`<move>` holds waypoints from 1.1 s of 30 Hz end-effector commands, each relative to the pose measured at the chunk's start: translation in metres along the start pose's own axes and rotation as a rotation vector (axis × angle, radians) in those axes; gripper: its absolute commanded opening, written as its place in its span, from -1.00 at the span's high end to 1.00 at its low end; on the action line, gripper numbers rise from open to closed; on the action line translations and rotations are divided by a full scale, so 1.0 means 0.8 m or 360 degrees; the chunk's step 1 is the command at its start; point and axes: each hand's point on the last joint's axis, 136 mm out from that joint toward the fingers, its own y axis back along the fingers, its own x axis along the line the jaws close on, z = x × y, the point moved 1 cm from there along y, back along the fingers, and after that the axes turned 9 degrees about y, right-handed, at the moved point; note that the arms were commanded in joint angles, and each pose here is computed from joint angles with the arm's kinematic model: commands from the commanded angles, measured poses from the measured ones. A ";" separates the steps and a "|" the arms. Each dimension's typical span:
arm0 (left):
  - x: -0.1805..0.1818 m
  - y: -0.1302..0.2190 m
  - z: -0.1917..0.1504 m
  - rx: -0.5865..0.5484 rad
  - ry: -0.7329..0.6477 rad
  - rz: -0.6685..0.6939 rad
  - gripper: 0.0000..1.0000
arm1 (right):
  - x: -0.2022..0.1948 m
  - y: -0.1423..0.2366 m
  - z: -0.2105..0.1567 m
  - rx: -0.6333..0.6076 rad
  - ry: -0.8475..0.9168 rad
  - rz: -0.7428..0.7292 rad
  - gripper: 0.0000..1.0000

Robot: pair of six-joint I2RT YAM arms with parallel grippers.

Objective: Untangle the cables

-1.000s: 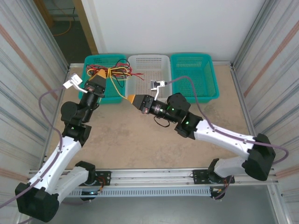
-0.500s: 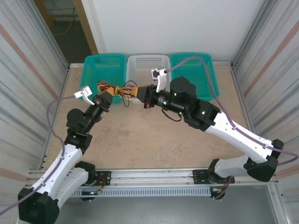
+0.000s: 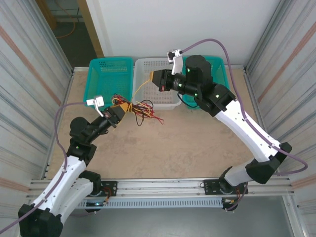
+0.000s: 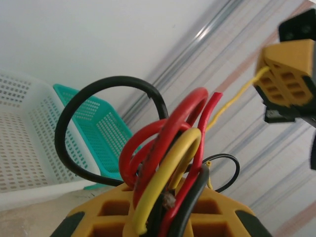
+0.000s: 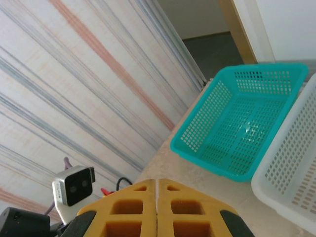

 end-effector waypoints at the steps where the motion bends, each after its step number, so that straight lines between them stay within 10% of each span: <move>1: -0.033 0.000 -0.010 0.0150 0.0009 -0.0167 1.00 | -0.016 0.003 0.027 -0.0059 -0.0092 0.0020 1.00; 19: -0.139 -0.005 0.030 0.0140 0.0064 -0.0592 1.00 | -0.111 -0.058 -0.056 0.0137 -0.0479 0.0014 1.00; 33: -0.139 -0.002 0.121 -0.0525 -0.0101 -0.0469 1.00 | -0.090 -0.085 -0.206 0.0311 -0.0749 0.0069 1.00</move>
